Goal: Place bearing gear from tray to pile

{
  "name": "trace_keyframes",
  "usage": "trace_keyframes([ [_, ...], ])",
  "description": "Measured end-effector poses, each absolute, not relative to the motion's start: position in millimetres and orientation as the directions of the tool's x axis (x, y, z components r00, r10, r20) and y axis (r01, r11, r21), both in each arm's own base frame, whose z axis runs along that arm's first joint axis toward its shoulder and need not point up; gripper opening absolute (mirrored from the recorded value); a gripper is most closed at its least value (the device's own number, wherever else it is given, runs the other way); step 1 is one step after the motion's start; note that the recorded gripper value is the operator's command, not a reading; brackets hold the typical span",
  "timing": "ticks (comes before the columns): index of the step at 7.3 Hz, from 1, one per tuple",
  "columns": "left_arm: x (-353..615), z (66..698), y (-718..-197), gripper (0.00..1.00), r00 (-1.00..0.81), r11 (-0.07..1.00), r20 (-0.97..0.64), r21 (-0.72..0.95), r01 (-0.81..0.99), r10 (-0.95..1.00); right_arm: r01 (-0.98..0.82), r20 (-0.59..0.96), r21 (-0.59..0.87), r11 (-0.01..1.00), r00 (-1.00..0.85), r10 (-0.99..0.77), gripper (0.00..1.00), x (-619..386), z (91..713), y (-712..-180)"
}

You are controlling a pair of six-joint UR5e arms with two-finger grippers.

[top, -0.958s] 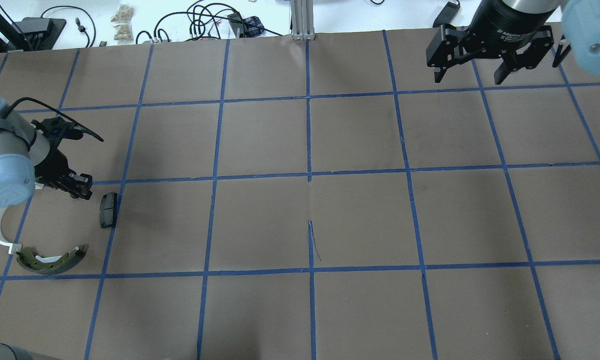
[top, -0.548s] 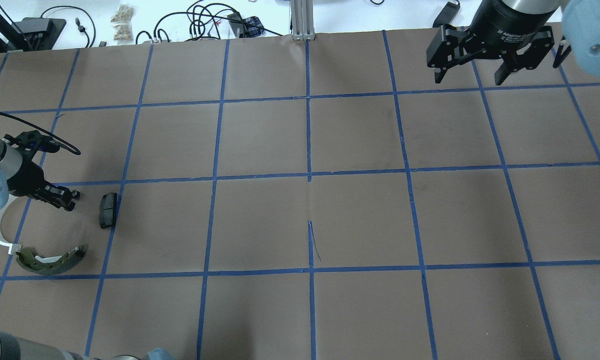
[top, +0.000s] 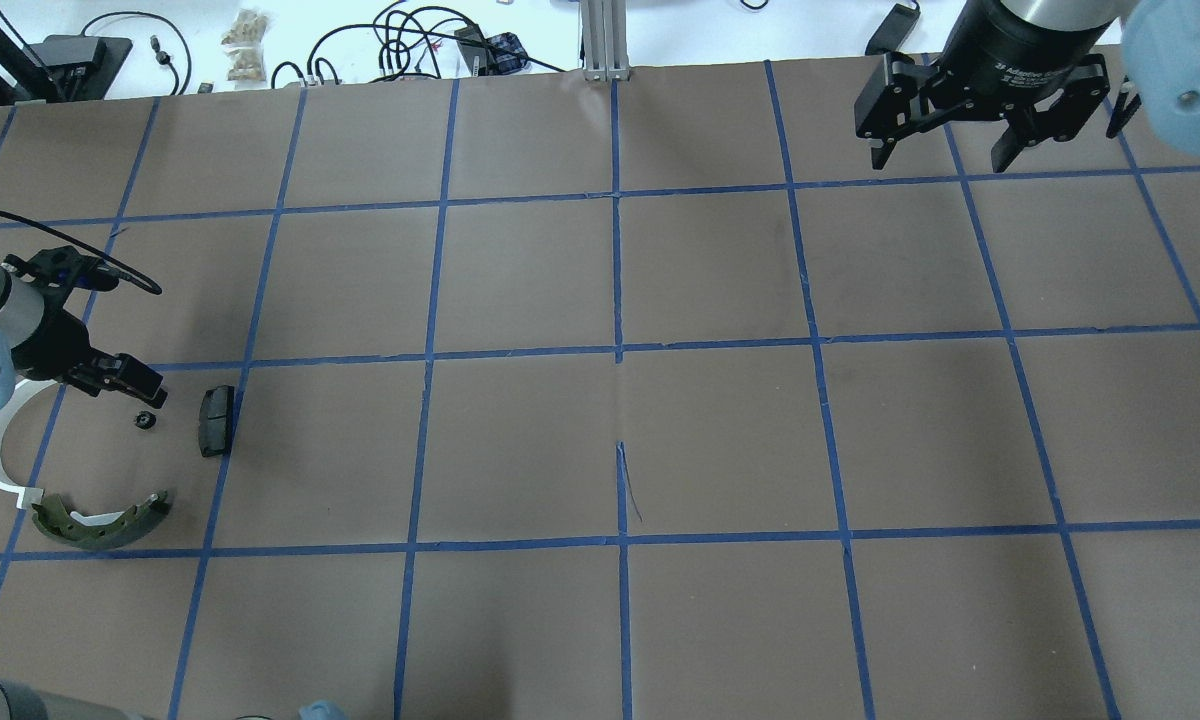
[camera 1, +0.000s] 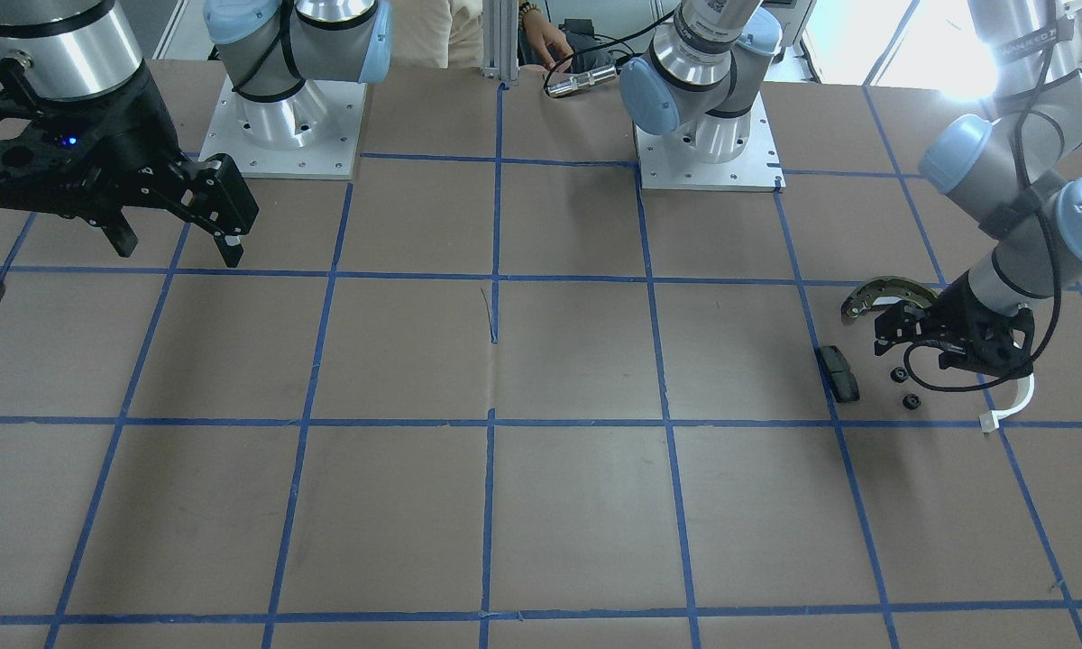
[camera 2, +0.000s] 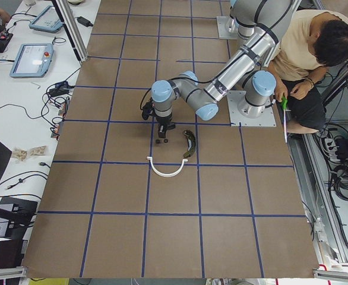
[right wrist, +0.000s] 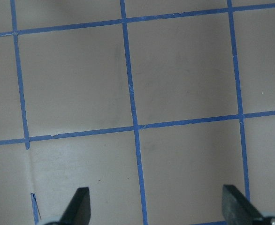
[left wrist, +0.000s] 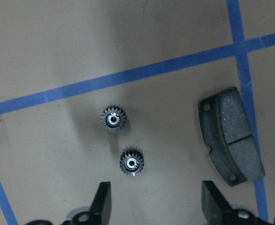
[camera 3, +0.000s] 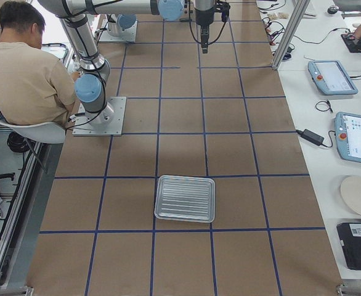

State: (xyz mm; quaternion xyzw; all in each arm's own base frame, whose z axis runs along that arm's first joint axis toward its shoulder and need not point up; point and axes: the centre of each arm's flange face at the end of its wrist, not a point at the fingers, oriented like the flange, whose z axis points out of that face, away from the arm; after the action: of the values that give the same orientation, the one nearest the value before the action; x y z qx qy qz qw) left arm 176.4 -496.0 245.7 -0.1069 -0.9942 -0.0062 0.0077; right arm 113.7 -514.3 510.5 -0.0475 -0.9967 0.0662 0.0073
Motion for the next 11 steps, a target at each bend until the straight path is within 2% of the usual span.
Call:
trace_keyframes([
  [3, 74, 319, -512, 1.00, -0.991, 0.992, 0.027, -0.004, 0.128, 0.129, 0.094, 0.008, -0.126, 0.988, -0.995, 0.096, 1.00, 114, 507, -513],
  [7, -79, 458, -506, 1.00, -0.999, 0.999, 0.007, 0.013, 0.044, 0.044, 0.094, 0.004, -0.123, 0.988, -0.995, 0.096, 1.00, 114, 504, -514],
  [9, -111, 510, -494, 1.00, -0.998, 0.998, -0.020, -0.024, 0.054, 0.053, 0.094, -0.003, -0.129, 0.987, -0.996, 0.095, 1.00, 115, 506, -515],
  [11, -122, 525, -485, 1.00, -1.000, 0.999, 0.019, -0.044, -0.024, -0.023, 0.093, -0.004, -0.132, 0.987, -0.996, 0.094, 1.00, 115, 506, -515],
])
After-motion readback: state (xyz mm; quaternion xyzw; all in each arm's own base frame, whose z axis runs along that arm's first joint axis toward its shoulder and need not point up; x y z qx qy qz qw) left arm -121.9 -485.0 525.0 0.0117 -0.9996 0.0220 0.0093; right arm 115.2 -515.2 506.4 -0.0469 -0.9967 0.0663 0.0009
